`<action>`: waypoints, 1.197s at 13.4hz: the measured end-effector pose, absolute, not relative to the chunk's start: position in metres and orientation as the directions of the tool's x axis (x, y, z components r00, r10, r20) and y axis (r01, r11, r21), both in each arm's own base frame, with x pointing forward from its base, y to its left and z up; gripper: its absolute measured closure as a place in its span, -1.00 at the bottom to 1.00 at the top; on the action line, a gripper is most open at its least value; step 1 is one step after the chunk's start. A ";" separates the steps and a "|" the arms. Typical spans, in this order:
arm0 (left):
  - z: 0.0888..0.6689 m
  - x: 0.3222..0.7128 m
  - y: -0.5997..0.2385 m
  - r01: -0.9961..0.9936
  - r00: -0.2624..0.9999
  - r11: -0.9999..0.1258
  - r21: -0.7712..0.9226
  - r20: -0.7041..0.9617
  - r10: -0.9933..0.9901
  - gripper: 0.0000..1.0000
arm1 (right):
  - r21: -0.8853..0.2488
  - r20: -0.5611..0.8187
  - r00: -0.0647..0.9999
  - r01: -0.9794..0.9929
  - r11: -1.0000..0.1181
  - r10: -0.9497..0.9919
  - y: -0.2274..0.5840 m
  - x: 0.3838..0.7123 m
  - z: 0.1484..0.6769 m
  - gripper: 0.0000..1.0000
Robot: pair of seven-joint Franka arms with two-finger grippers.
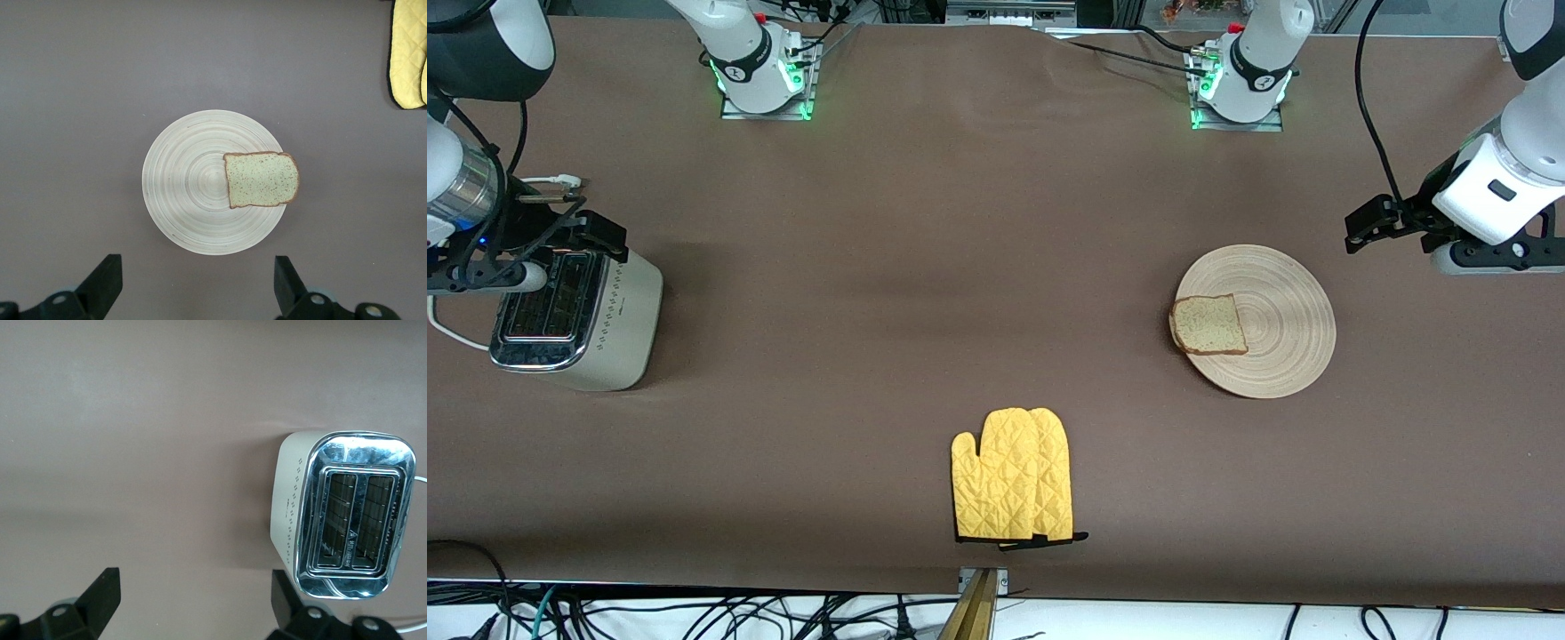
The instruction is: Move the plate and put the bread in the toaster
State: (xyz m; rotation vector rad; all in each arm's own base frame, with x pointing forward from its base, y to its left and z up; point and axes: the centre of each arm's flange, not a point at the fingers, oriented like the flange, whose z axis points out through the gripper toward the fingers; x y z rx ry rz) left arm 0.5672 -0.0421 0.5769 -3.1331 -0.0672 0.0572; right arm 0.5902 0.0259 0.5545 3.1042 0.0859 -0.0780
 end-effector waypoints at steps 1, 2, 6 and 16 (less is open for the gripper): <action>0.577 0.567 -0.042 0.043 0.998 -0.999 -0.008 -0.037 0.043 -1.00 | 0.034 -0.051 0.997 0.056 -0.998 0.054 0.026 0.590 0.555 -1.00; 0.576 0.568 -0.042 0.043 0.998 -0.999 -0.008 -0.038 0.044 -1.00 | 0.034 -0.051 0.997 0.056 -0.998 0.054 0.026 0.590 0.555 -1.00; 0.564 0.572 -0.042 0.044 0.997 -0.999 -0.010 -0.058 0.045 -1.00 | 0.034 -0.051 0.997 0.056 -0.998 0.055 0.026 0.590 0.555 -1.00; 0.545 0.592 0.004 0.106 0.990 -0.994 0.015 -0.097 0.104 -1.00 | 0.034 -0.051 0.997 0.056 -0.998 0.055 0.026 0.590 0.555 -1.00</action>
